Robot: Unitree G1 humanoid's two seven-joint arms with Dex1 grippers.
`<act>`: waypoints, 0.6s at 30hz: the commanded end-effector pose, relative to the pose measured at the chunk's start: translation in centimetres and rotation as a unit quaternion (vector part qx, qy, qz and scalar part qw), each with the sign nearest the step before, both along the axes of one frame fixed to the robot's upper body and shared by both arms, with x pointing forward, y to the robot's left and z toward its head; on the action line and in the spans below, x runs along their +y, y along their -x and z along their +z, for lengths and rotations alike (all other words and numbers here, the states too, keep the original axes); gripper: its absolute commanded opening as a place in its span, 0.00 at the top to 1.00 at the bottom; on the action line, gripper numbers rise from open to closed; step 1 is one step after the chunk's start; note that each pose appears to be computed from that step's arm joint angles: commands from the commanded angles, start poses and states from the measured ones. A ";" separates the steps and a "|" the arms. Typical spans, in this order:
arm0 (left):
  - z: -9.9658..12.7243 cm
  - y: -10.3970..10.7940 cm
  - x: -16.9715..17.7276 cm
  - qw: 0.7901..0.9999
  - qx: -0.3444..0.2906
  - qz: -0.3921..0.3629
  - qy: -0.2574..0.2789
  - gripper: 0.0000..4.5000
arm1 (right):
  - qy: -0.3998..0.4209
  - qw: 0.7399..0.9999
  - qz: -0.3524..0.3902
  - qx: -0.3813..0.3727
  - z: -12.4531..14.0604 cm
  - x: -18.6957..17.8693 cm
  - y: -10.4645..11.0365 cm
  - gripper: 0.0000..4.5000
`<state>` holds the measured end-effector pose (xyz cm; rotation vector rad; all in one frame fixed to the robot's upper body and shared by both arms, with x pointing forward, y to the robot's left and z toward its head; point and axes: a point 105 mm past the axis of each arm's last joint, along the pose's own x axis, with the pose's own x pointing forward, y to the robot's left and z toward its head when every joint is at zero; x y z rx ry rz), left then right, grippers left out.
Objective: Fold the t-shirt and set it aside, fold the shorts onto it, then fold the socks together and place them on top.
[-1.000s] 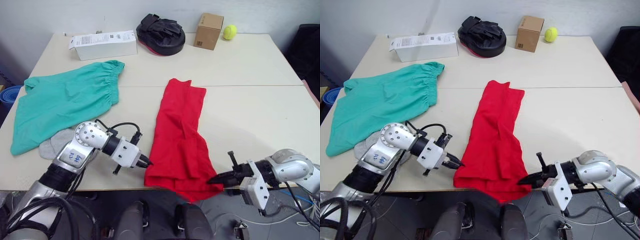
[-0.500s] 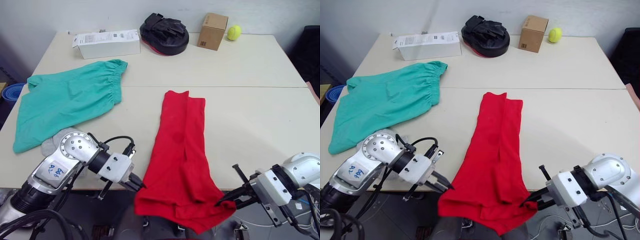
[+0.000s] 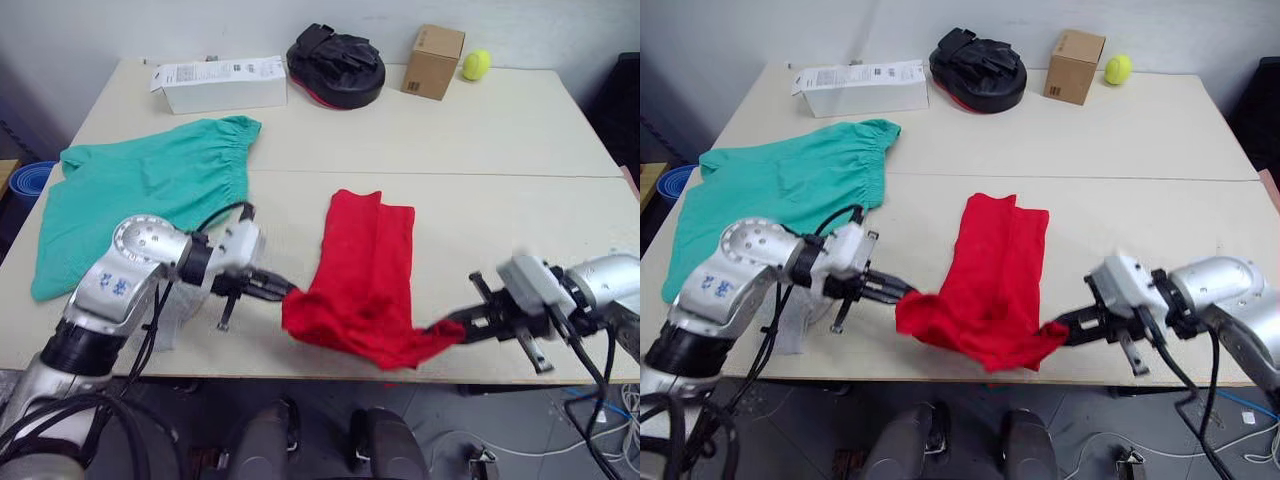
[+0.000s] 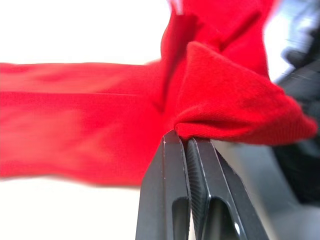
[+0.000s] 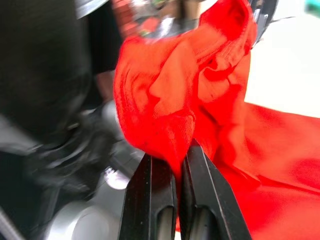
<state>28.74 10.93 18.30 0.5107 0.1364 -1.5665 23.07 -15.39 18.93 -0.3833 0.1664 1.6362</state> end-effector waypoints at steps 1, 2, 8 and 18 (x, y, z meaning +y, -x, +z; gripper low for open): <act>2.2 -3.0 0.7 0.998 -0.022 0.059 0.031 1.00 | -0.023 0.998 -0.054 -0.028 1.9 -0.5 -3.1 1.00; 2.7 -3.8 0.7 0.996 -0.022 0.073 0.039 1.00 | -0.032 0.996 -0.074 -0.037 2.3 -0.5 -4.3 1.00; 4.0 -9.0 0.1 0.983 -0.039 0.157 0.084 1.00 | -0.049 0.974 -0.201 -0.094 3.5 -1.1 -11.6 1.00; 2.8 -12.7 -3.1 0.979 -0.038 0.180 0.092 1.00 | -0.040 0.955 -0.282 -0.082 1.9 -1.0 -16.0 1.00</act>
